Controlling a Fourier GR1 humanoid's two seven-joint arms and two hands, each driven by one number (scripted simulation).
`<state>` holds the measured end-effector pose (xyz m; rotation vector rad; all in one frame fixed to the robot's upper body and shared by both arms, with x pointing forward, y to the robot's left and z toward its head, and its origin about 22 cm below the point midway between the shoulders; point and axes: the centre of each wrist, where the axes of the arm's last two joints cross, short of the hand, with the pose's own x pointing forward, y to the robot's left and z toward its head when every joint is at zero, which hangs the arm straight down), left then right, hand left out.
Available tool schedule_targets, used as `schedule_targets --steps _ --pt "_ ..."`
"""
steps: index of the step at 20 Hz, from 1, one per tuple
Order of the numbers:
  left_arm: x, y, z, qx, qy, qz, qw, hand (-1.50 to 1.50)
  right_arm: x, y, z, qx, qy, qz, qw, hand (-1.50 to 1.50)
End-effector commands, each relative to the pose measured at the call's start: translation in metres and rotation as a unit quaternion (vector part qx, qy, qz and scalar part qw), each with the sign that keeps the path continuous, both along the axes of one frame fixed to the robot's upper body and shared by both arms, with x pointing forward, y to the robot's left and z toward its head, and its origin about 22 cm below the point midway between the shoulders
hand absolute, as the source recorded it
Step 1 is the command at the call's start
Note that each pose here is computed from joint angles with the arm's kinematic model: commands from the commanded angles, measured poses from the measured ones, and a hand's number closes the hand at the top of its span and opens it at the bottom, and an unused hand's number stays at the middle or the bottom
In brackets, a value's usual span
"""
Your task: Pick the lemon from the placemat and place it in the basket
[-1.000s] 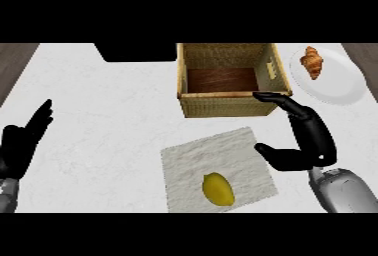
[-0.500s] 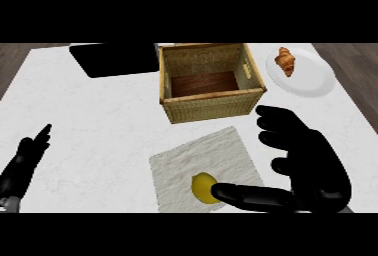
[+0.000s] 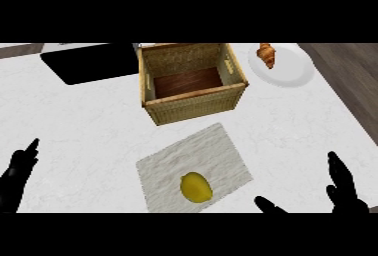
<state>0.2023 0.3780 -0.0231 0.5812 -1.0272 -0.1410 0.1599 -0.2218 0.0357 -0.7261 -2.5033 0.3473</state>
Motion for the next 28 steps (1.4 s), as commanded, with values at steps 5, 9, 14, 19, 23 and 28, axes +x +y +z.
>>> schedule_targets --steps 5,9,14,19,23,28 --pt "0.001 -0.008 0.001 0.006 -0.016 -0.010 0.9998 0.00 -0.121 -0.013 -0.038 -0.211 0.085 0.005 0.974 -1.50" --pt "0.000 -0.031 -0.001 0.001 -0.023 -0.036 0.9991 0.00 -0.170 0.012 -0.035 -0.235 0.077 -0.036 0.968 -1.50" --pt "0.016 -0.037 0.016 -0.001 -0.024 -0.063 0.9977 0.00 -0.219 0.045 -0.045 -0.236 0.101 -0.098 0.961 -1.50" --pt "0.039 -0.060 0.012 -0.004 -0.032 -0.084 0.9960 0.00 -0.229 0.043 -0.060 -0.231 0.113 -0.117 0.959 -1.50" --pt "0.028 -0.063 -0.003 -0.002 -0.033 -0.092 0.9952 0.00 -0.220 0.061 -0.071 -0.205 0.097 -0.119 0.967 -1.50" --pt "0.038 -0.070 0.003 -0.002 -0.031 -0.089 0.9955 0.00 -0.180 0.053 -0.097 -0.178 0.092 -0.117 0.973 -1.50"
